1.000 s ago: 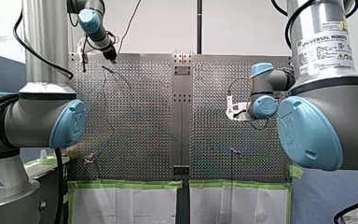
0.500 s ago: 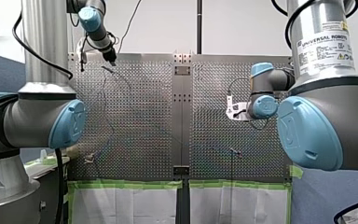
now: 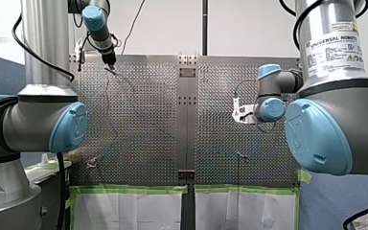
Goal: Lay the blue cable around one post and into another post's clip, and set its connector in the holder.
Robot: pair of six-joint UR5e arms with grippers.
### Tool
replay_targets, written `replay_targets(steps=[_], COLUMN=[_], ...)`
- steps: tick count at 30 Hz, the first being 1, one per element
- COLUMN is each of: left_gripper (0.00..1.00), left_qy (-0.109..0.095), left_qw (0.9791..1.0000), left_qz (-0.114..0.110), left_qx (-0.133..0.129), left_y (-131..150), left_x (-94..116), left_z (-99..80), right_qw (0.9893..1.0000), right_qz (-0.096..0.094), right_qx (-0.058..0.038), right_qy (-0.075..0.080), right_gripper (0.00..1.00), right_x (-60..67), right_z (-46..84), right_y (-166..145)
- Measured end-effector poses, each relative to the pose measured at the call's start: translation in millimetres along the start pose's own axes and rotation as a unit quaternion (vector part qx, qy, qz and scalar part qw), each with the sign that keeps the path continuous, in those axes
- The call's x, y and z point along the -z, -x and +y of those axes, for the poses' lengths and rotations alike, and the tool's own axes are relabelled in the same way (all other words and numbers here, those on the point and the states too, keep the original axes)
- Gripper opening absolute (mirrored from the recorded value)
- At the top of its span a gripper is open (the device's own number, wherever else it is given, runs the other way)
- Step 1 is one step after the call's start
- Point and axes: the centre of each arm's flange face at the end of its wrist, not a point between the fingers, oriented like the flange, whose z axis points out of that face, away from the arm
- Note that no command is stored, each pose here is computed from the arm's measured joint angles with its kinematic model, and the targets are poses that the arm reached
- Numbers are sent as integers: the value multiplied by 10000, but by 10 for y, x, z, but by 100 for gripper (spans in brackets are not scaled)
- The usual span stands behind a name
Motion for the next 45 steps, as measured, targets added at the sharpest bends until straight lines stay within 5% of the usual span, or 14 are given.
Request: replay_targets(steps=[10, 18, 34, 45], left_gripper=[99, 99, 99, 99], left_qy=[29, 341, 702, 742], left_qw=[9997, 9985, 9968, 9966], left_qz=[-255, -421, -377, -368], left_qx=[15, 30, -25, -35], left_y=[68, 132, 125, 121], left_x=[-53, -77, -51, -44], left_z=[29, 126, 200, 201], right_qw=[10000, 10000, 10000, 10000], right_qz=[8, 26, 21, 18], right_qx=[-1, -1, 3, -1], right_qy=[-2, 0, -2, 1], right_gripper=[98, 98, 98, 98], right_x=[1, 2, 8, 11], right_z=[0, 1, 1, 1], right_y=[-7, -21, -30, -35])
